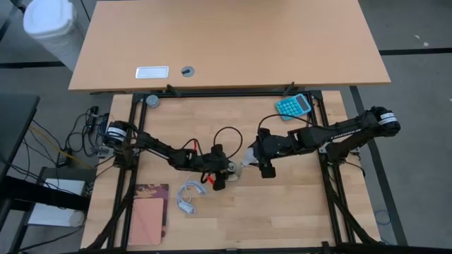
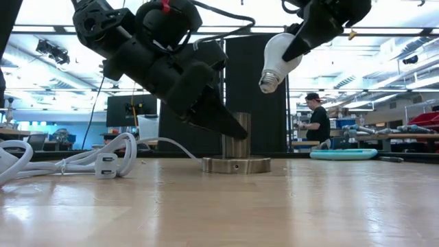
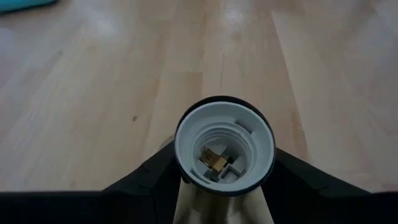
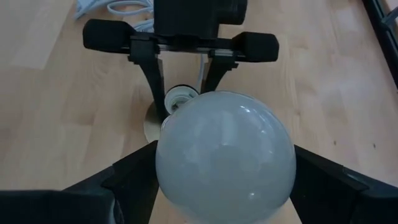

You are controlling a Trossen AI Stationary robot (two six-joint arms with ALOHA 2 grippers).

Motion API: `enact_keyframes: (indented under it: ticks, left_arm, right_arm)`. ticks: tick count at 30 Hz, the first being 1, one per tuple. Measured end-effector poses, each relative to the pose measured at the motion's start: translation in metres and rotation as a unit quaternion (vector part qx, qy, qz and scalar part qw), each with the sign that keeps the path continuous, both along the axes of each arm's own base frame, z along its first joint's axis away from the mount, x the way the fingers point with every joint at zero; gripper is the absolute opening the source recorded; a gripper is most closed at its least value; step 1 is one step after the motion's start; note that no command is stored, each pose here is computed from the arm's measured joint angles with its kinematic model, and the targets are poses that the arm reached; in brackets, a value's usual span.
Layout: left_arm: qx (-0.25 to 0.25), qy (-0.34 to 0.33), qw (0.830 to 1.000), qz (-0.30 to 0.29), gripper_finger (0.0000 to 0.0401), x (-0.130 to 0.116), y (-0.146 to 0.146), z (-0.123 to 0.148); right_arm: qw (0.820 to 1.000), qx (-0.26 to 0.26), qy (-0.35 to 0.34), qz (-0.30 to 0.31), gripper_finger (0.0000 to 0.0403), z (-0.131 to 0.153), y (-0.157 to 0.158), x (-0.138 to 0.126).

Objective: Screw lightbulb
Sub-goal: Insert the lightbulb into the lamp socket

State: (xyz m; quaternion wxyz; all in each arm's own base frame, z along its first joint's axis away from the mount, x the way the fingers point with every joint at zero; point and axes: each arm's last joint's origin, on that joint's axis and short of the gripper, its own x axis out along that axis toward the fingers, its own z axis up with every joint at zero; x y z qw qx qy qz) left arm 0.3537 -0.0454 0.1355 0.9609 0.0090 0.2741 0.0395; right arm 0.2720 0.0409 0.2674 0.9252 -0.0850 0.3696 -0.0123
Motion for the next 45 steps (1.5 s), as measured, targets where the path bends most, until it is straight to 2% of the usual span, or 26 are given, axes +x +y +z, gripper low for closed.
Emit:
enact_keyframes:
  ticks: [9,17,23,31,45]
  left_arm:
    - [0.024,-0.059,0.998,-0.010,0.0193,0.007,0.003,0.008]
    - [0.011,-0.059,0.998,0.011,0.0193,0.013,0.018,-0.008]
    - [-0.004,-0.073,0.997,-0.012,0.0194,0.038,0.026,-0.003]
    - [0.022,-0.013,0.999,-0.027,0.0194,0.077,0.037,0.006]
    - [0.001,0.006,1.000,-0.012,0.0194,0.079,0.042,0.004]
  right_arm:
    - [1.000,-0.004,0.030,-0.001,0.0306,-0.004,-0.001,-0.004]
    - [0.999,-0.006,0.051,0.000,0.0306,-0.003,-0.002,-0.012]
    - [0.999,-0.008,0.038,-0.006,0.0306,0.007,-0.004,-0.021]
    - [0.998,-0.016,0.056,-0.025,0.0306,0.006,-0.007,-0.027]
    - [0.996,-0.041,0.078,-0.034,0.0306,-0.014,-0.013,-0.005]
